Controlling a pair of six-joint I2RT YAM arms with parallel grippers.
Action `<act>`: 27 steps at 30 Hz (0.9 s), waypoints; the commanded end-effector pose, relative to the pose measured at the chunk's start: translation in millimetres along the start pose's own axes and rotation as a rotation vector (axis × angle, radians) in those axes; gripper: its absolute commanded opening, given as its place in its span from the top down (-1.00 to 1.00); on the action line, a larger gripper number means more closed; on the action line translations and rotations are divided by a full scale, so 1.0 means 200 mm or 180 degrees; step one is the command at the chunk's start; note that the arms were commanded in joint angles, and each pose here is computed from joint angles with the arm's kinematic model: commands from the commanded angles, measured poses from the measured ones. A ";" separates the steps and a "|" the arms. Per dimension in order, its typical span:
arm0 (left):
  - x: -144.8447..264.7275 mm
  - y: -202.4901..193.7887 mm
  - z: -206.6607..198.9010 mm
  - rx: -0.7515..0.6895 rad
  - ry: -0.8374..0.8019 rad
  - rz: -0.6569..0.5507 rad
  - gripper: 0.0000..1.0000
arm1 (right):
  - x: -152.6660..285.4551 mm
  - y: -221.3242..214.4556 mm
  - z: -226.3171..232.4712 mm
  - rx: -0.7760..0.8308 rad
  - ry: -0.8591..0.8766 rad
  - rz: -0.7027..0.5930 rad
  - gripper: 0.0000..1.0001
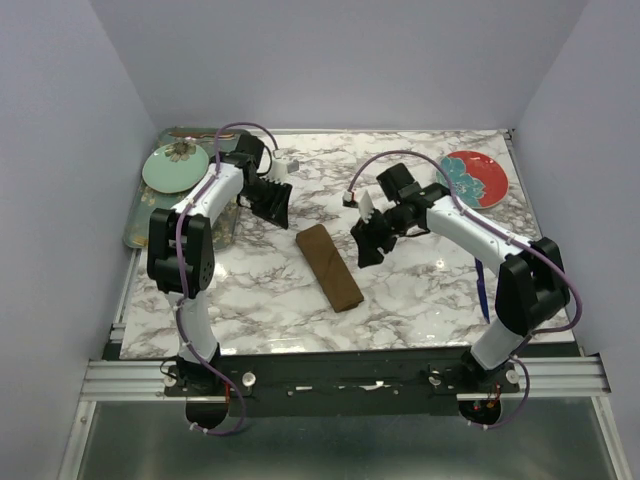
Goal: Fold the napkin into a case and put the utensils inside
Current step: Move the smaller rectangle folded napkin to the center of the board.
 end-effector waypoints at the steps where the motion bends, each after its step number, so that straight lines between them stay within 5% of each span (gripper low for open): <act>1: -0.03 -0.16 0.05 -0.0098 0.0284 0.0328 0.12 | 0.10 -0.13 0.01 0.0014 -0.0026 0.0232 -0.33; 10: -0.31 -0.07 0.02 -0.0485 0.0430 0.0564 0.23 | 0.16 -0.26 0.01 -0.0043 -0.0163 0.0440 -0.33; 18: -0.50 0.05 -0.20 -0.0902 0.0303 0.0527 0.23 | 0.41 -0.42 -0.08 -0.0892 -0.0669 0.0381 -0.43; 27: -0.23 0.10 -0.31 -0.0878 0.0386 -0.0114 -0.11 | 0.81 -0.87 -0.15 -0.1957 -0.1506 0.0756 -0.36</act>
Point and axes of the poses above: each gripper's point midway between its finger pads, its own x axis back along the fingers, its own z axis along the line the jaws close on, y = z × x, the point moved 8 cm from there along x, back along the fingers, and after that the axes turned 13 degrees about x, right-handed, at the moved point
